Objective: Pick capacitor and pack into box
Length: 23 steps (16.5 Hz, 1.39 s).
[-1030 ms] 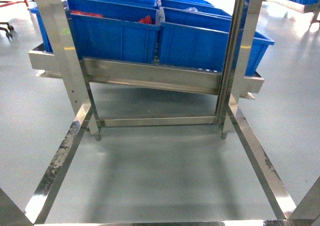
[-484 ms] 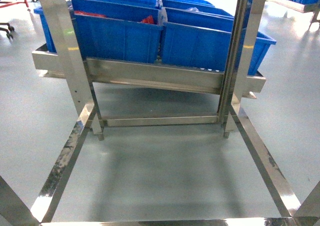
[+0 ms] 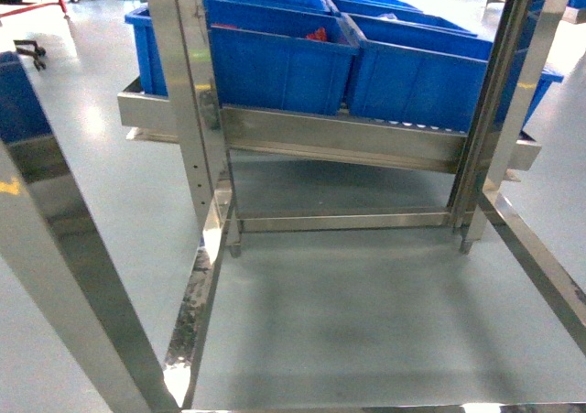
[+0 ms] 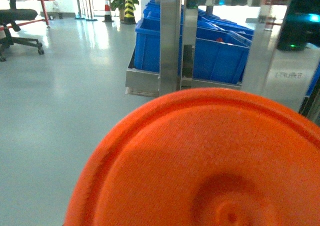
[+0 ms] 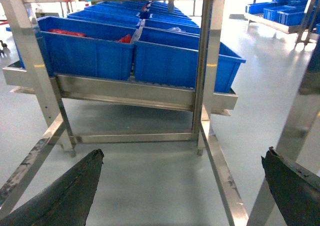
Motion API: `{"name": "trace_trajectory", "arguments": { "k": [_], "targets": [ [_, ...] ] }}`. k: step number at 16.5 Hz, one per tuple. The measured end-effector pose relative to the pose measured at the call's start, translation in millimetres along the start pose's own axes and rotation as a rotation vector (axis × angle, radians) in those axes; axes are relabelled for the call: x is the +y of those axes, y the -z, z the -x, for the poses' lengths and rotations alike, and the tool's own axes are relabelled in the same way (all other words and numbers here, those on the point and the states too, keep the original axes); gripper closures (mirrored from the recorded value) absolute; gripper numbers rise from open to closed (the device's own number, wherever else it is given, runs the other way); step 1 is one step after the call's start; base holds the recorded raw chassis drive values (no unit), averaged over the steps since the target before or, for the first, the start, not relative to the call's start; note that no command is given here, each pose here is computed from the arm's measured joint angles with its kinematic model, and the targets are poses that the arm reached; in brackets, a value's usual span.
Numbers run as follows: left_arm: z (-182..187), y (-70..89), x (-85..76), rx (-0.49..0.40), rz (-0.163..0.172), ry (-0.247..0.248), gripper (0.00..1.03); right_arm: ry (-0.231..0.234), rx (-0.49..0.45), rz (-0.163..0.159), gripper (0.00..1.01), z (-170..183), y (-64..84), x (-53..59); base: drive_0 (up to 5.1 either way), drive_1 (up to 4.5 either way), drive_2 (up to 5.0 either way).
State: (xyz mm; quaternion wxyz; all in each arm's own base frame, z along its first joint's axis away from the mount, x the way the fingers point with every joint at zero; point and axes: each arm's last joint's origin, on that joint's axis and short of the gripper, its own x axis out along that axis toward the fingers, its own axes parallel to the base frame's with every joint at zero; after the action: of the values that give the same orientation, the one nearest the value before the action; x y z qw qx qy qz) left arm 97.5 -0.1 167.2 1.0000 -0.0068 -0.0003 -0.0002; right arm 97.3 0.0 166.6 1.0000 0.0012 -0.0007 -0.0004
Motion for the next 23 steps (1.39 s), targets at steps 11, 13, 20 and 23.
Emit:
{"name": "trace_trajectory", "arguments": {
  "k": [11, 13, 20, 23],
  "targets": [
    [0.0, 0.1, 0.0, 0.001, 0.0, 0.0, 0.6, -0.001, 0.001, 0.0, 0.03, 0.0, 0.1, 0.0, -4.8, 1.68, 3.3],
    [0.0, 0.3, 0.0, 0.003, 0.0, -0.001, 0.6, 0.0, 0.0, 0.0, 0.03, 0.0, 0.0, 0.0, -5.0, 2.4, 2.4],
    [0.0, 0.0, 0.0, 0.0, 0.0, -0.001, 0.6, 0.0, -0.003, 0.0, 0.03, 0.0, -0.3, 0.0, -5.0, 2.38, 2.4],
    [0.0, 0.4, 0.0, 0.004, 0.0, 0.0, 0.6, -0.001, -0.001, 0.0, 0.03, 0.0, -0.1, 0.0, -5.0, 2.35, 2.3]
  ]
}}
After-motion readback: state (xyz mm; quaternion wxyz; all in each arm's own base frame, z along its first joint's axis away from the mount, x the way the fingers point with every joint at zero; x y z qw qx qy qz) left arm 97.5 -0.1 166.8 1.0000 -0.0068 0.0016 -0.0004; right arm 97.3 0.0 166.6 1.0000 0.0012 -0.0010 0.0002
